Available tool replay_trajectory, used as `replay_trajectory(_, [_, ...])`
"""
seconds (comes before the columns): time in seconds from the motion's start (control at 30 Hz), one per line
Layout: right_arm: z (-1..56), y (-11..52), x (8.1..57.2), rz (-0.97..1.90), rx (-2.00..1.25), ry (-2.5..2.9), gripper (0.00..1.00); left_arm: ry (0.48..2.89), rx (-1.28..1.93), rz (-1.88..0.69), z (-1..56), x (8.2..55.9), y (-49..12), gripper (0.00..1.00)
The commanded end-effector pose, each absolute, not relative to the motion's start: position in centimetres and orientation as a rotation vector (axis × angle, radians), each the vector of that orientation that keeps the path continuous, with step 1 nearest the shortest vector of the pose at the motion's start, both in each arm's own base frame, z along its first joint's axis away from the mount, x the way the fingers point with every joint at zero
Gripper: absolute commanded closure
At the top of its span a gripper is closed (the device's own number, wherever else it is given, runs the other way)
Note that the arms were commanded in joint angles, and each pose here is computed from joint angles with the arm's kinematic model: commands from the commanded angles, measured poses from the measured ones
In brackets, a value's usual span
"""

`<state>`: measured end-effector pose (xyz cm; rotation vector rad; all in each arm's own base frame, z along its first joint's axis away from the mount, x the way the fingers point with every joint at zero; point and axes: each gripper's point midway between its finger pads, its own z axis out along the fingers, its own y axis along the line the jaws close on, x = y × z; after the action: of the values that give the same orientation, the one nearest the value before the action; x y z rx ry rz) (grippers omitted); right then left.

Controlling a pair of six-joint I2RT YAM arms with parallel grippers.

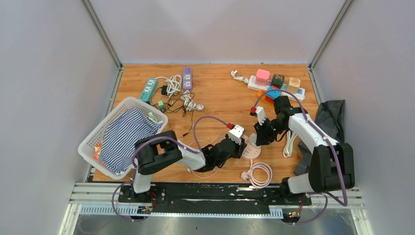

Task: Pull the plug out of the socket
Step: Remove the plug from the socket.

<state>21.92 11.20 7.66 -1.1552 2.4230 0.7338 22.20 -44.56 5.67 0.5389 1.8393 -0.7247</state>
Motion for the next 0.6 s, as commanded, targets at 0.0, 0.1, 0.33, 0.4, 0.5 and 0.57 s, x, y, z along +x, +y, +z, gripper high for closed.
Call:
replay_trajectory(0.0, [9.5, 15.6, 16.7, 1.140, -1.353, 2.246, 1.00, 1.962, 0.609, -0.732, 1.4, 20.5, -44.2, 1.00])
replay_trajectory(0.1, [9.7, 15.9, 16.1, 1.166, -1.388, 2.227, 1.00, 1.963, 0.608, -0.732, 1.3, 20.5, -44.2, 1.00])
replay_trajectory(0.33, [8.4, 13.4, 19.1, 0.920, -1.283, 2.380, 1.00, 1.966, 0.602, -0.730, 1.3, 20.5, -44.1, 1.00])
replay_trajectory(0.4, [8.3, 12.3, 19.9, 0.873, -1.236, 2.417, 1.00, 1.967, 0.596, -0.730, 1.3, 20.6, -44.1, 1.00])
replay_trajectory(0.5, [8.0, 11.0, 20.8, 0.804, -1.177, 2.458, 1.00, 1.967, 0.594, -0.731, 1.3, 20.6, -44.1, 1.00])
replay_trajectory(0.57, [7.7, 10.4, 21.1, 0.776, -1.147, 2.477, 1.00, 1.968, 0.594, -0.730, 1.3, 20.6, -44.1, 1.00])
